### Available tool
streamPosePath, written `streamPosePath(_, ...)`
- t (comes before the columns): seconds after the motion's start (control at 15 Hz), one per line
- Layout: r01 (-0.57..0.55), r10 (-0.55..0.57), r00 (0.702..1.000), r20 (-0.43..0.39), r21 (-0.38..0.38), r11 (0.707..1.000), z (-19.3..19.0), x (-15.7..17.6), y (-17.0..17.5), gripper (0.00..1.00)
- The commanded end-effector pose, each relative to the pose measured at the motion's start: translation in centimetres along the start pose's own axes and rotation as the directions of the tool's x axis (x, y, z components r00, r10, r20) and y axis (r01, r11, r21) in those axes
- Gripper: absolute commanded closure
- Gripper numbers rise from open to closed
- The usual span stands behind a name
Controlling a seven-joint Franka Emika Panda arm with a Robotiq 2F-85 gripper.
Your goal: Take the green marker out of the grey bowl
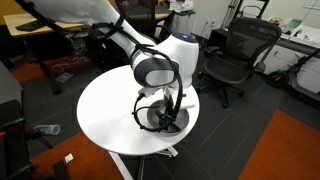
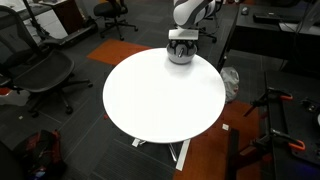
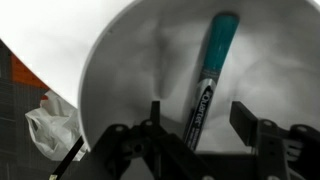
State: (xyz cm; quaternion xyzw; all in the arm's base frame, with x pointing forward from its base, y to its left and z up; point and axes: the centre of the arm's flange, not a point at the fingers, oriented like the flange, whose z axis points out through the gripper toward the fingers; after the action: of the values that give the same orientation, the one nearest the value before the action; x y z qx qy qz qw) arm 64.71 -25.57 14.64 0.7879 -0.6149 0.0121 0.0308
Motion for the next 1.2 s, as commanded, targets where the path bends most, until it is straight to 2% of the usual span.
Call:
streamPosePath(0.0,-0.020,0.021,1.000,0.023,-0.009,1.000,0.0,0.5,-0.8,0.58)
streamPosePath(0.33,-0.018,0.019,1.000,0.025,-0.010,1.000,0.2,0.6,-0.9,0.95)
streamPosePath(0.4,-0.018,0.018,1.000,0.025,-0.010,1.000,0.2,0.6,-1.0,1.00)
streamPosePath(0.53,-0.006,0.006,0.999,0.041,0.003,1.000,-0.1,0.4,-0.9,0.95)
streamPosePath(0.67,-0.006,0.005,0.999,0.042,0.023,1.000,-0.9,0.0,-0.5,0.95)
streamPosePath(1.13,0.012,-0.011,1.000,-0.009,0.087,0.996,-6.4,-1.1,0.7,0.95)
